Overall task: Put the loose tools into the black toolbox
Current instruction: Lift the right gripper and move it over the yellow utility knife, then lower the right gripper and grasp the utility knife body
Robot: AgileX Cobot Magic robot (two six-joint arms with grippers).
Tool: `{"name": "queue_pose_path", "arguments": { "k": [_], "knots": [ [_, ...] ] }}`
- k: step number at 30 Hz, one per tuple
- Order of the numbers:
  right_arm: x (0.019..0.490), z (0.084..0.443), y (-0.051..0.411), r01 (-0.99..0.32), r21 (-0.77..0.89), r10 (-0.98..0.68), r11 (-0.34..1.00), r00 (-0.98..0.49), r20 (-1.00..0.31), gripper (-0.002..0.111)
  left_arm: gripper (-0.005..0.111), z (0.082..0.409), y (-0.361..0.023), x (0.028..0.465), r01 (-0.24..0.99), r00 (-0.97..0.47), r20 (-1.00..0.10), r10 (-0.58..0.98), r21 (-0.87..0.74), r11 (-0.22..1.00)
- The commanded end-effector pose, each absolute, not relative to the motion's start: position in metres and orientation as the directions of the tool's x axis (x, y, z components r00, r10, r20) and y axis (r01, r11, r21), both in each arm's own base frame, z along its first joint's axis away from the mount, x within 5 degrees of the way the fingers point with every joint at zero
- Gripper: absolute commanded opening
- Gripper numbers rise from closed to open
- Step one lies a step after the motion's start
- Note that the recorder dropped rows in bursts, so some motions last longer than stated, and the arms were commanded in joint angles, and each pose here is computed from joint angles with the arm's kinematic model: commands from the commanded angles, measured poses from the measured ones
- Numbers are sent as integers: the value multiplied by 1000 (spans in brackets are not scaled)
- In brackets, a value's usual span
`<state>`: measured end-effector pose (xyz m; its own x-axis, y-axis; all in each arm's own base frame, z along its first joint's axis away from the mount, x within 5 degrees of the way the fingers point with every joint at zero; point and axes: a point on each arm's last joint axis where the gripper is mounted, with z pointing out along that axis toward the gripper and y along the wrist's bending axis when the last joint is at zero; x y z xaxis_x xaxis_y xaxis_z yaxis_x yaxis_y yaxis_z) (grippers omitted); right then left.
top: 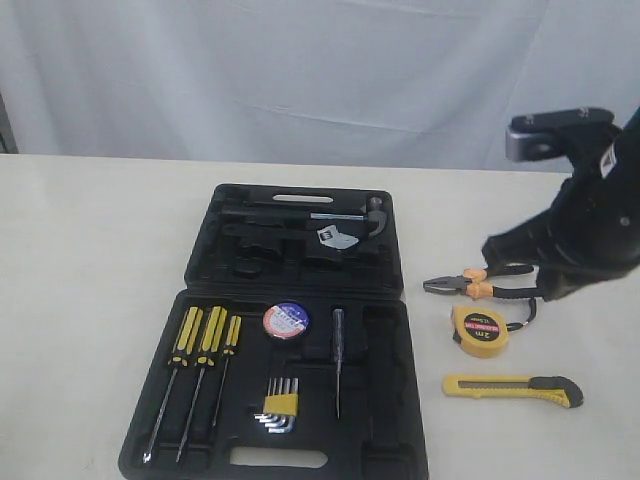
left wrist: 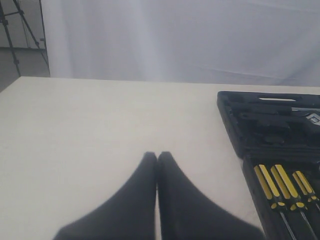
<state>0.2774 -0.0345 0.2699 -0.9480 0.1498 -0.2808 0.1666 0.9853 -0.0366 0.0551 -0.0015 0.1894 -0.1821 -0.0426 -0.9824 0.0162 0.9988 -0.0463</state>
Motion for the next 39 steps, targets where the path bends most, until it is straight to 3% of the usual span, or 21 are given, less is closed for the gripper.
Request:
{"name": "queue_pose_path", "arguments": {
  "k": [1, 11, 26, 39],
  "knots": [
    [277, 248, -39, 153, -32, 136, 988, -945, -299, -1, 0, 189, -2, 55, 18, -182, -982, -46, -50, 999],
    [287, 231, -37, 152, -18, 143, 988, -956, -256, -1, 0, 189, -2, 55, 18, -182, -982, -46, -50, 999],
    [304, 195, -38, 327, 26, 325, 945, -924, -200, -1, 0, 189, -2, 55, 18, -182, -982, -46, -50, 999],
    [265, 196, -34, 392, 68, 394, 918, -873, -286, -1, 0, 189, -2, 55, 18, -182, -982, -46, -50, 999]
  ]
}}
